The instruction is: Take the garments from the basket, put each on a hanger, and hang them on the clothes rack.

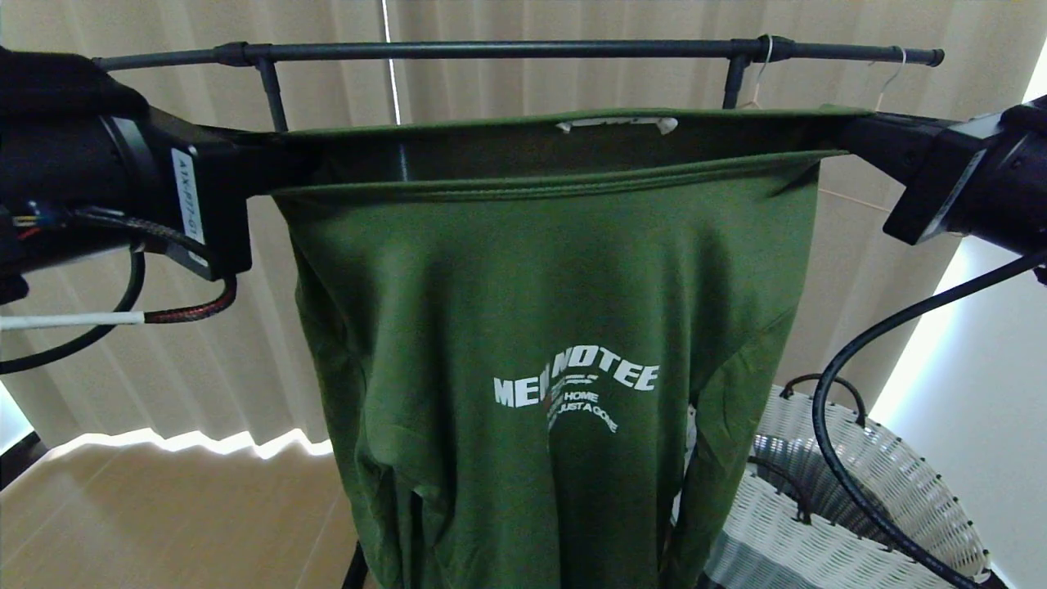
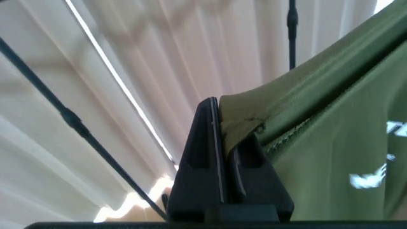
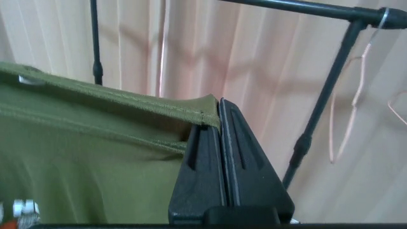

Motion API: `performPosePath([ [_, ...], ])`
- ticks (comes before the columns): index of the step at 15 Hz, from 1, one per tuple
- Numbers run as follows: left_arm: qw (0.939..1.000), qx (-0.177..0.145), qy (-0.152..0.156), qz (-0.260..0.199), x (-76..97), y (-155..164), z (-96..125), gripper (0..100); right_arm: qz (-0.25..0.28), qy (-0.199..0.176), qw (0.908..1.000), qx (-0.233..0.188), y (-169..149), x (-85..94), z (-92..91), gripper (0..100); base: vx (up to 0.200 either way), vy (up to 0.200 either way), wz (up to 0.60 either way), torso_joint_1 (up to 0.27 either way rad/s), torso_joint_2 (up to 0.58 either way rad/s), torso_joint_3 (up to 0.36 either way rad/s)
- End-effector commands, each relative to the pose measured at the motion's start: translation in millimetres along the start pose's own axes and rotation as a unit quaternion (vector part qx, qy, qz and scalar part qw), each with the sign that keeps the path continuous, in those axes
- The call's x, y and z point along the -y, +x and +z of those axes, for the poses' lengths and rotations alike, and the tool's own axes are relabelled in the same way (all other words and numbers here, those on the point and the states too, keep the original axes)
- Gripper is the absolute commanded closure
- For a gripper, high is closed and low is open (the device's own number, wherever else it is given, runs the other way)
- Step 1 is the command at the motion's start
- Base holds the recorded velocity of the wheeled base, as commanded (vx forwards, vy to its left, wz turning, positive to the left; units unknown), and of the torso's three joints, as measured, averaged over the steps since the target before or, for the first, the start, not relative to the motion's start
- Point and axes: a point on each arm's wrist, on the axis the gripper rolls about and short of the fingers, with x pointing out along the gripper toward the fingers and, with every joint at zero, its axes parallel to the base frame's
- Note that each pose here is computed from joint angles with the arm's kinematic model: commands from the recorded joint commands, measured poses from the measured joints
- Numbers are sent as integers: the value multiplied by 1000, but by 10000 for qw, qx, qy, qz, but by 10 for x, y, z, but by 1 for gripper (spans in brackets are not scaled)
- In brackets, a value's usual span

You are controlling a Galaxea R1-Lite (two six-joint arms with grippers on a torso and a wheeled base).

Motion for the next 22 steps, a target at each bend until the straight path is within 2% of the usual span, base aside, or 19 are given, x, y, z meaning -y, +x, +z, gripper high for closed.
performPosePath([
  [1,9999,-88,29,-102,58,51,-48,100,10,13,10000,74,-42,5,40,100,0,0,0,0,0,0],
  [4,9998,-183,58,-23,105,199,-96,100,14,-5,10000,6,-179,28,79,100,0,0,0,0,0,0],
  [6,9994,-314,79,87,154,352,-117,100,34,-30,9998,-167,-411,67,150,100,0,0,0,0,0,0],
  [8,9997,-207,44,113,206,505,-110,100,89,-46,9995,-301,-641,91,182,100,0,0,0,0,0,0],
  [10,9998,-70,-1,194,251,715,-40,100,424,-28,9983,-404,-870,46,194,100,0,0,0,0,0,0],
  [13,9995,-76,-7,311,291,877,9,100,641,-23,9970,-429,-909,36,164,100,0,0,0,0,0,0],
  [17,9995,-60,-11,307,272,802,23,100,620,-38,9970,-460,-876,32,148,100,0,0,0,0,0,0],
  [20,9993,-319,108,149,177,457,-9,100,465,-73,9967,-666,-708,36,84,100,0,0,0,0,0,0],
  [22,9989,-431,134,-138,99,196,-4,100,369,-102,9958,-831,-548,34,21,100,0,0,0,0,0,0],
])
